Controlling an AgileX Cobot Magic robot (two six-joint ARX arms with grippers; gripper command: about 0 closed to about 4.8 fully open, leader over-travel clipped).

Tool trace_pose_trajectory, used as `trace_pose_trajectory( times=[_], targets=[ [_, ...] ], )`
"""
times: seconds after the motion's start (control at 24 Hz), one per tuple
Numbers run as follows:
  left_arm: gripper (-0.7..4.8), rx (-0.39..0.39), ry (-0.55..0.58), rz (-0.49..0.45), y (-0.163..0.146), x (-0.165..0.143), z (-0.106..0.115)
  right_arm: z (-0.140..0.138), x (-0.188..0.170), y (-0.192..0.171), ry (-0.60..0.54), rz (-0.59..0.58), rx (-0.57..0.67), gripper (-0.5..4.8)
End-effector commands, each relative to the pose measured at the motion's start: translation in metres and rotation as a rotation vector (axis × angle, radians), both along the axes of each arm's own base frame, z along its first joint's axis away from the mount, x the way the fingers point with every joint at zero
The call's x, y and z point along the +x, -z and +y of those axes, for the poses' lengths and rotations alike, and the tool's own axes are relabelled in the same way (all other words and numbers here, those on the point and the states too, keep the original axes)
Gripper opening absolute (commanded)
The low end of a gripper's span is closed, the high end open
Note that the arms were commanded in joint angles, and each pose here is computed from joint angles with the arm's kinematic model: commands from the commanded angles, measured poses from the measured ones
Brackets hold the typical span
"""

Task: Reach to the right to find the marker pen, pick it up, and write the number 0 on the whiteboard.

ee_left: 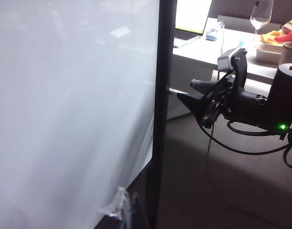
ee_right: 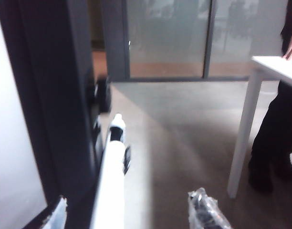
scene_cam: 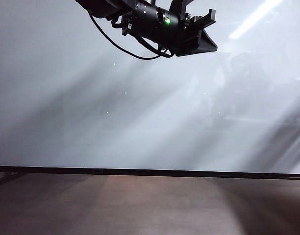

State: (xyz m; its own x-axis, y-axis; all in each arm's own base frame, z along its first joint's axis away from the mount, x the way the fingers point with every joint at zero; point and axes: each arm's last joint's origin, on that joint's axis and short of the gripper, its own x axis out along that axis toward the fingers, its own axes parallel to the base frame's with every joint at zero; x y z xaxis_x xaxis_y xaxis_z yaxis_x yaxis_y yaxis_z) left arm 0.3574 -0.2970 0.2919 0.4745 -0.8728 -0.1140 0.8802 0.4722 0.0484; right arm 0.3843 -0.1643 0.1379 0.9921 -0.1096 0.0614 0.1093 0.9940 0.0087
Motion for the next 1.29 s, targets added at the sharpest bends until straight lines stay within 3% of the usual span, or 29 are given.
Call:
trace_pose_trajectory(
  times=[0.04,0.29,0.67,0.79,0.96,1.04,1.29],
  targets=[
    [-0.05,-0.002,0.006,-0.002,-0.003,-0.001,-0.001,-0.001,0.003,0.000,0.000,-0.025,-0.047,3.28],
    [-0.05,0.003,0.005,0.003,-0.002,-0.001,0.000,0.013,0.009,0.000,-0.028,-0.028,-0.098,3.24],
    [-0.05,0.026,0.002,0.027,0.001,0.000,0.001,0.008,0.015,0.003,-0.004,-0.014,-0.077,3.23],
    [-0.05,0.025,0.001,0.027,0.001,0.000,0.002,0.007,0.015,0.003,-0.003,-0.017,-0.061,2.61],
    [-0.05,0.029,0.001,0.022,0.001,0.000,0.002,0.007,0.015,0.003,0.001,-0.017,-0.062,2.60],
    [-0.05,0.035,0.001,0.028,0.002,0.000,0.002,0.006,0.015,0.003,0.003,-0.017,-0.062,1.82],
    [-0.05,0.070,0.004,0.046,0.006,0.000,0.002,0.006,0.015,0.003,0.003,-0.016,-0.062,1.77]
  ],
)
